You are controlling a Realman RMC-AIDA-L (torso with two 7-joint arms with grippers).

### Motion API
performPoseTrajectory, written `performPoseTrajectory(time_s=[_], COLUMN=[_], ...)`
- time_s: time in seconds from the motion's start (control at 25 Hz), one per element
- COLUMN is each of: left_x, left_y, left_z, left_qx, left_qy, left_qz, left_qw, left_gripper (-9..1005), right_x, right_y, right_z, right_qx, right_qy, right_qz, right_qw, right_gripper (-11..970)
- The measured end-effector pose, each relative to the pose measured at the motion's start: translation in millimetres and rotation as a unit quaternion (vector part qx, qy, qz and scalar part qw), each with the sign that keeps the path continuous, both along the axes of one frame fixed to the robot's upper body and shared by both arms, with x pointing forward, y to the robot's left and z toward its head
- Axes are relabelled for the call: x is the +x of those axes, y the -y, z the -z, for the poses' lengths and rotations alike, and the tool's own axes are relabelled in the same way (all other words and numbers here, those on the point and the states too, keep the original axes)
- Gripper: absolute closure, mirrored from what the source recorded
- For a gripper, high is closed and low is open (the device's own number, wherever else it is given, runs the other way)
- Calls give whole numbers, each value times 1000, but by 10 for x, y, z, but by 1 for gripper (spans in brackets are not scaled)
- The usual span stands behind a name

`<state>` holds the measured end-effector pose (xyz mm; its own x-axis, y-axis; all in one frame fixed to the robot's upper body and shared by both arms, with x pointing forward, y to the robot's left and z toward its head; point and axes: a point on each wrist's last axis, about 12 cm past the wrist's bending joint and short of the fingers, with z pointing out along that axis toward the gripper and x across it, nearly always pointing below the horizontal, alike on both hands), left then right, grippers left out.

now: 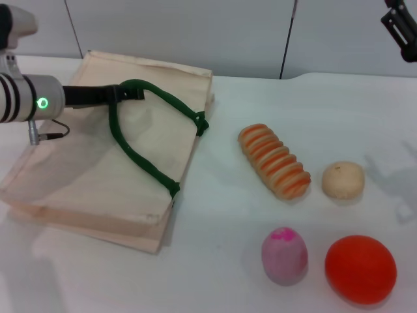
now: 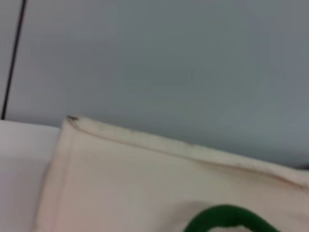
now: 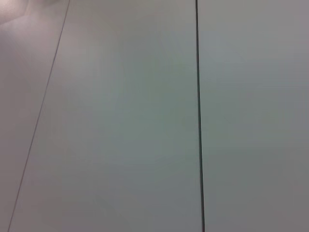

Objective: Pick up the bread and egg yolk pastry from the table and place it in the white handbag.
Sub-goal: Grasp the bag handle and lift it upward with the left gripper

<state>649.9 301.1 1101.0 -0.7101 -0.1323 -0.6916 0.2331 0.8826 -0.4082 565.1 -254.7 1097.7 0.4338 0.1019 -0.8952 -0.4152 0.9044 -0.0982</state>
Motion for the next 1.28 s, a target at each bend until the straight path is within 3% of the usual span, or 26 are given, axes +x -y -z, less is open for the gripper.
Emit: performPoseTrajectory(time_s=[0.24, 0.8, 1.28], left_x=[17, 28, 24], left_y=[89, 73, 94], left_z=[-16, -15, -3], left_qx=[15, 29, 32], left_qy=[-32, -70, -77], left_qz=[22, 29, 34], left_qw=[999, 997, 996], left_gripper=[233, 254, 273], right_x=[3, 13, 26], right_y=[-7, -15, -23], right_z=[-6, -17, -32], right_qx=[1, 2, 7], right_qy=[1, 3, 2], right_qz=[-1, -1, -7], right_qw=[1000, 1000, 1000], right_gripper=[77, 77, 77])
